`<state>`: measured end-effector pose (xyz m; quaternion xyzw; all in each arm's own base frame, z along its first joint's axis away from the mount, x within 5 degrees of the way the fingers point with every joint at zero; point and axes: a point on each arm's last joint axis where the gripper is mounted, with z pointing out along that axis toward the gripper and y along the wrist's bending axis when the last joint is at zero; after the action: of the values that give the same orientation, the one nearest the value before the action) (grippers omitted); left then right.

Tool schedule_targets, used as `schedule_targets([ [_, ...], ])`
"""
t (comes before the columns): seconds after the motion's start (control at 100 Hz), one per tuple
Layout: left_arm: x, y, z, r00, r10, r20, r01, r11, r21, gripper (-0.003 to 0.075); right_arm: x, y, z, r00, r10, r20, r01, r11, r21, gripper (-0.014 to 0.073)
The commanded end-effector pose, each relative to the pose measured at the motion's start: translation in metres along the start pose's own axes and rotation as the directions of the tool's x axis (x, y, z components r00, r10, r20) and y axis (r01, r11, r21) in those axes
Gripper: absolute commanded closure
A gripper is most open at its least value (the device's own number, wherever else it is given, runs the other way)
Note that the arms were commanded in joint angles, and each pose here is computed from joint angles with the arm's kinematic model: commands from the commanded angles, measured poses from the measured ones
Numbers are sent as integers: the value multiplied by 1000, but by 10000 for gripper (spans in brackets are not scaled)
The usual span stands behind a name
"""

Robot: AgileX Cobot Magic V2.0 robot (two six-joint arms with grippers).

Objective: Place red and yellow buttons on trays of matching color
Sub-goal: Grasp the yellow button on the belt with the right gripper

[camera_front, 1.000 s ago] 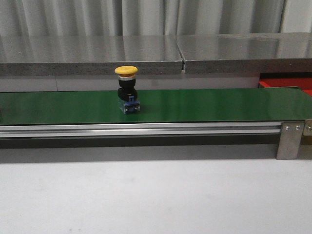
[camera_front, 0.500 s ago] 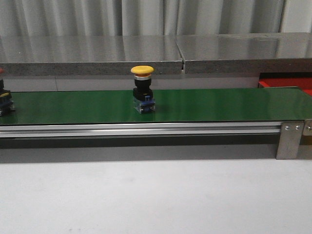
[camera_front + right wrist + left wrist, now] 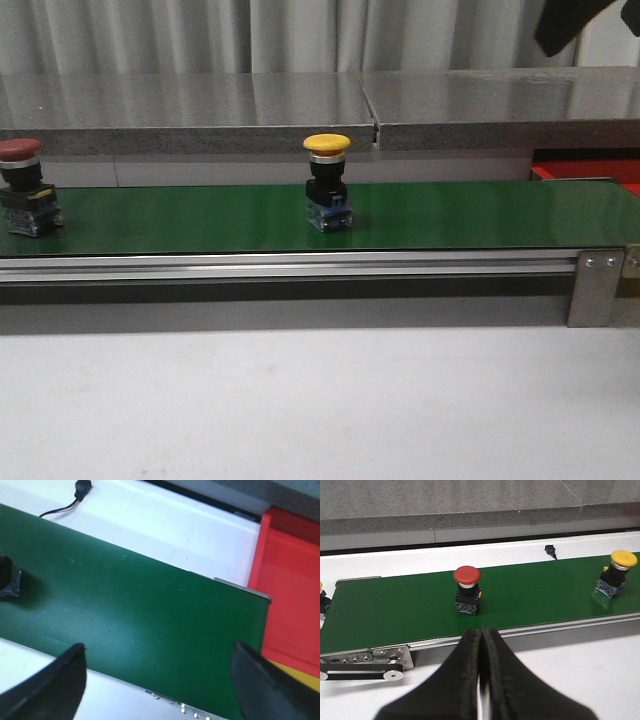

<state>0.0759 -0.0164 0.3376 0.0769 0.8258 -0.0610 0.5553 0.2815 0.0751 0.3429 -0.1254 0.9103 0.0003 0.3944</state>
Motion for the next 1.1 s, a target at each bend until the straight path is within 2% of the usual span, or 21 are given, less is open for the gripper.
schedule_targets([
  [0.0, -13, -1, -3, 996, -8, 84, 7, 1000, 7, 739, -25, 6, -8, 998, -62, 26, 62, 998, -2, -65],
  [0.14, -13, -1, -3, 996, -8, 84, 7, 1000, 7, 739, -44, 23, 5, 988, -140, -67, 137, 989, -51, -49],
  [0.49, -12, -1, -3, 997, -8, 80, 8, 1000, 7, 739, -68, 51, 46, 948, -231, -221, 169, 949, -267, -49],
  [0.9, -12, -1, -3, 997, -8, 80, 8, 1000, 7, 739, -68, 63, 97, 934, -228, -277, 141, 943, -301, -44],
  [0.97, -12, -1, -3, 997, -8, 80, 8, 1000, 7, 739, -67, 64, 102, 933, -230, -278, 143, 943, -302, 12],
  [1.09, -12, -1, -3, 997, -8, 80, 8, 1000, 7, 739, -66, 64, 105, 931, -231, -283, 142, 943, -302, 248],
])
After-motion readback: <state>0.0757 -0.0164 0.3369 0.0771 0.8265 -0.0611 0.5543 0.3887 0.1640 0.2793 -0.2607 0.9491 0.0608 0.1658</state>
